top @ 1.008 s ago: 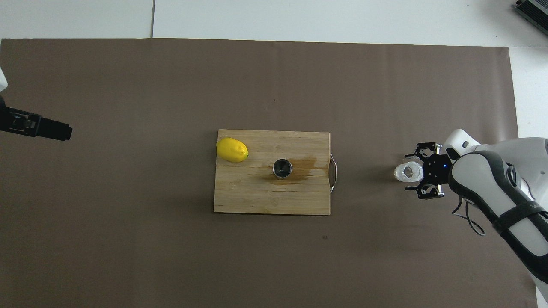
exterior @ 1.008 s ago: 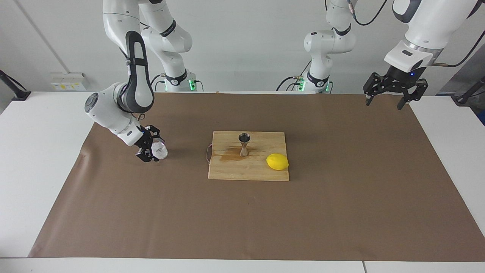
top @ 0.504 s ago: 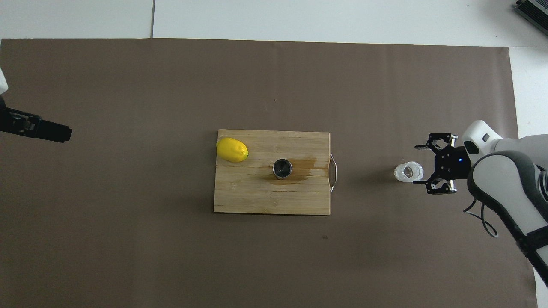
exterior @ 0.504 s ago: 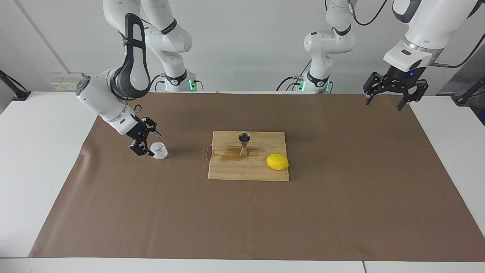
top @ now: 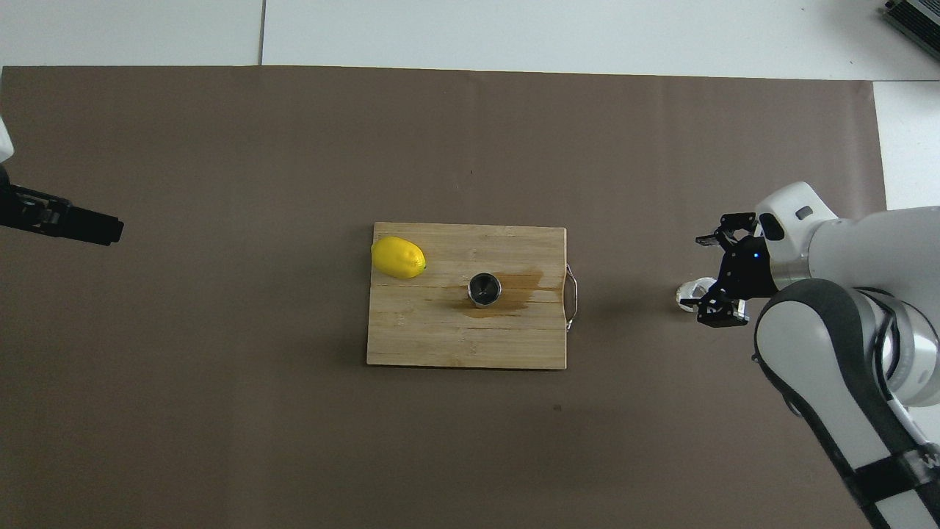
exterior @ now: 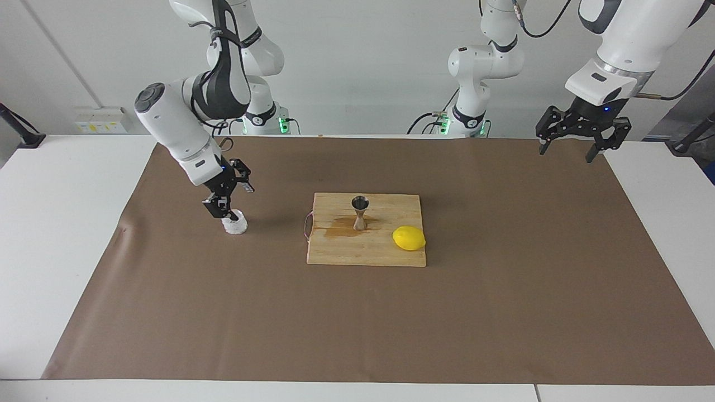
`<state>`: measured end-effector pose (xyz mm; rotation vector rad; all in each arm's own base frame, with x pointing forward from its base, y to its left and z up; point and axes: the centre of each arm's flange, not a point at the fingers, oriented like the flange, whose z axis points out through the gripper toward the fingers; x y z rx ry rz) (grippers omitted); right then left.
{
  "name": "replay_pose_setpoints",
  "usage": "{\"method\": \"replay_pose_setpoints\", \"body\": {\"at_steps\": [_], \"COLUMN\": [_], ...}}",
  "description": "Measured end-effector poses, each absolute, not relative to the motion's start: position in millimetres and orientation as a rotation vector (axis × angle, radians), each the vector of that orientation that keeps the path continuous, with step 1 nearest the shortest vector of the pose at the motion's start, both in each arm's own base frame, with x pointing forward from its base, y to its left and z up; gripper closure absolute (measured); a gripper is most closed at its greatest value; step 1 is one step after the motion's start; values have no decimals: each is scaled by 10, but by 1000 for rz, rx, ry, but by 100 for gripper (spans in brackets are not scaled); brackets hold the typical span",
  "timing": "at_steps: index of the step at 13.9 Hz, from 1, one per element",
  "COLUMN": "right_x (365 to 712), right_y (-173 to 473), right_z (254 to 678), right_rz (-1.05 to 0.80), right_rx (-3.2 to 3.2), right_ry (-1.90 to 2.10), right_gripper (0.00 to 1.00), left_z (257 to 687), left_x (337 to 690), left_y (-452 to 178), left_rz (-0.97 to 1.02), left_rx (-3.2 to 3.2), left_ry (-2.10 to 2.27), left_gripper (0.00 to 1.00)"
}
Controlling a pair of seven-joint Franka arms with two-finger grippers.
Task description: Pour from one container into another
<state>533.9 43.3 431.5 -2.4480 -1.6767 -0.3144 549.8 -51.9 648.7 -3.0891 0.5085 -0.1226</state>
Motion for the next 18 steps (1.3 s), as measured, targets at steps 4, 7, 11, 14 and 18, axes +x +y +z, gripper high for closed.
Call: {"method": "replay_pose_setpoints", "body": {"at_steps": [4,7,11,14,18], "right_x": [5433,5513,5634,5662,5590], "right_y": [648,688,665,655,642], "right_z": [4839,5234,5586,5757,6000], "right_rz": [-221,-219,-286,-309,-210], "right_rx": [-2744,-2873,-3028,-3073,-3092], "right_ry": [-1294,-988,-586,-243,-25], "right_gripper": [0,0,0,0,0], "left_z": [6487,6487,6487,6487,6487], "left_x": [5499,5499,5499,5499,5500], "left_y": [-516,-514,-514,-513,-506], "left_rz": [-123,-123,-123,-123,-123], "left_rx": [-3089,-3089,-3089,-3089,-3090], "left_ry": [508,507,507,507,505], "left_gripper": [0,0,0,0,0]}}
